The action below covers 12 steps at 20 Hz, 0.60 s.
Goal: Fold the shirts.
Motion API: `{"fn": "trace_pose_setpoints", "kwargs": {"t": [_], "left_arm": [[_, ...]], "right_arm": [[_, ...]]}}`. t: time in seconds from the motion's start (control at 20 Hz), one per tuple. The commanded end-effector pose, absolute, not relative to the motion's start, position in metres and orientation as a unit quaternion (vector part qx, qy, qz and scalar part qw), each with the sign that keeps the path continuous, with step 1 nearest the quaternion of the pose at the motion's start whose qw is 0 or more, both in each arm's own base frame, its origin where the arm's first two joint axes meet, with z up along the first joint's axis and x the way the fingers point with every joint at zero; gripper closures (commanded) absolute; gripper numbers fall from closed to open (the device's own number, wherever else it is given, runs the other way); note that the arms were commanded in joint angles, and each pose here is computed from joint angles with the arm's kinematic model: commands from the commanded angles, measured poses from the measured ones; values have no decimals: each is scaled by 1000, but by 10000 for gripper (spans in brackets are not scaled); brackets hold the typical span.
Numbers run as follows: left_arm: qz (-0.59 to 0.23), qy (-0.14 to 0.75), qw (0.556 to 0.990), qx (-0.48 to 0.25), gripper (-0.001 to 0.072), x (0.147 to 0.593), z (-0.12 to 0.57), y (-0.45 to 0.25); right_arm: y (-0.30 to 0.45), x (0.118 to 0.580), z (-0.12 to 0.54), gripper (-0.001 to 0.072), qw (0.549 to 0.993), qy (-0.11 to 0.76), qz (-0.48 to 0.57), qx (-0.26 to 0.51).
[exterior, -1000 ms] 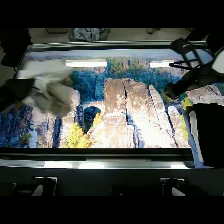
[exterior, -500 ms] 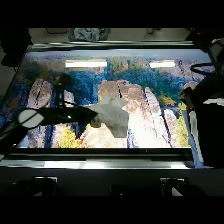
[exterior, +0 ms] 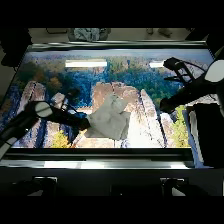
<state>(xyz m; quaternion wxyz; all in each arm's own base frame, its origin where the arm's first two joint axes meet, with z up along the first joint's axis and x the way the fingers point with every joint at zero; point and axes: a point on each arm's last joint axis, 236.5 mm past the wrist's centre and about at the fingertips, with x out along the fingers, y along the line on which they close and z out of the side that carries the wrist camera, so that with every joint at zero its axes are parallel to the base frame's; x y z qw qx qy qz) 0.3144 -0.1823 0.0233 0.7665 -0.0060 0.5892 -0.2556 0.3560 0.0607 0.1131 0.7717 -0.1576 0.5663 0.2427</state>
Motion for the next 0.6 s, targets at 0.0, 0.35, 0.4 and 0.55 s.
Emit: {"fn": "trace_pose_setpoints", "kwargs": {"t": [0.0,0.35,0.4,0.55], "left_arm": [[-190,584,789,-6,-8,334,59,-106],[-279,659,678,-164,1,252,-14,-156],[-289,659,672,-177,1,245,-21,-167],[-275,652,678,-200,1,242,-44,-179]], "right_arm": [[70,376,80,5,762,578,256,-139],[75,383,11,6,707,643,273,-113],[78,383,3,6,700,649,279,-106],[86,383,-12,9,686,661,291,-87]]}}
